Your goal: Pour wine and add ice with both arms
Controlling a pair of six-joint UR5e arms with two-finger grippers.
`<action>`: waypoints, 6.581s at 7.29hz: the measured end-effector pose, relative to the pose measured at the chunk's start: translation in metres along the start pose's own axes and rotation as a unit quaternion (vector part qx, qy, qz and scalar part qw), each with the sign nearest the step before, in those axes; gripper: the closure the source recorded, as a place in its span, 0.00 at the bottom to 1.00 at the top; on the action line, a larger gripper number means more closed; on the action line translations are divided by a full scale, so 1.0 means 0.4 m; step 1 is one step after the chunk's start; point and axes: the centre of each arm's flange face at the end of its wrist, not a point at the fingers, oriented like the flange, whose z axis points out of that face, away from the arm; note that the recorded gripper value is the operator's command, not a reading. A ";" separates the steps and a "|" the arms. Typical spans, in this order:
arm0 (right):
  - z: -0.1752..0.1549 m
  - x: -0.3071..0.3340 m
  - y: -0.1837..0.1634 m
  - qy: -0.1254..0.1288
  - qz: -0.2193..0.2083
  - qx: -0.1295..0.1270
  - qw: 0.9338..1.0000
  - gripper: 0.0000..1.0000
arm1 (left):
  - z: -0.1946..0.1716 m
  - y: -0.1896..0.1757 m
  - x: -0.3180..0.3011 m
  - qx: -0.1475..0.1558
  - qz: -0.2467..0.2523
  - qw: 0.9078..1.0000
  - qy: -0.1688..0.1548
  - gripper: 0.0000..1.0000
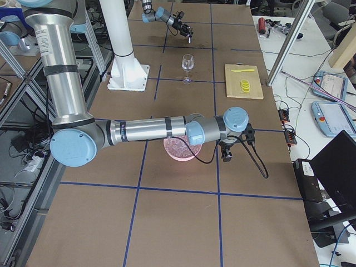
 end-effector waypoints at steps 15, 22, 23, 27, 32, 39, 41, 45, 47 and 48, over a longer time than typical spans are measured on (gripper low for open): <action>-0.013 -0.124 0.139 0.004 0.079 0.004 0.997 0.00 | -0.159 -0.244 -0.412 -0.253 0.037 0.963 0.083 0.01; 0.280 -0.291 0.341 0.034 0.130 0.000 0.991 0.18 | -0.100 -0.476 -0.497 -0.285 -0.066 0.950 0.112 0.00; 0.303 -0.299 0.350 0.041 0.129 -0.002 0.991 0.29 | -0.101 -0.477 -0.498 -0.285 -0.067 0.950 0.111 0.00; 0.325 -0.285 0.371 0.052 0.132 -0.007 0.990 1.00 | -0.104 -0.480 -0.496 -0.283 -0.066 0.950 0.112 0.00; 0.240 -0.348 0.355 0.031 0.123 0.018 0.992 1.00 | -0.106 -0.485 -0.493 -0.281 -0.065 0.951 0.114 0.00; 0.123 -1.324 0.151 -0.129 0.310 0.080 0.938 1.00 | -0.108 -0.484 -0.501 -0.277 -0.064 0.952 0.116 0.00; 0.203 -1.590 0.217 -0.132 0.333 0.096 0.929 1.00 | -0.108 -0.485 -0.500 -0.276 -0.063 0.952 0.116 0.00; 0.251 -1.656 0.267 -0.126 0.339 0.093 0.928 1.00 | -0.115 -0.484 -0.500 -0.276 -0.063 0.952 0.116 0.00; 0.265 -1.643 0.269 -0.119 0.340 0.093 0.928 1.00 | -0.118 -0.483 -0.500 -0.275 -0.062 0.952 0.117 0.00; 0.275 -1.629 0.272 -0.114 0.341 0.092 0.929 0.64 | -0.118 -0.483 -0.500 -0.275 -0.062 0.952 0.117 0.00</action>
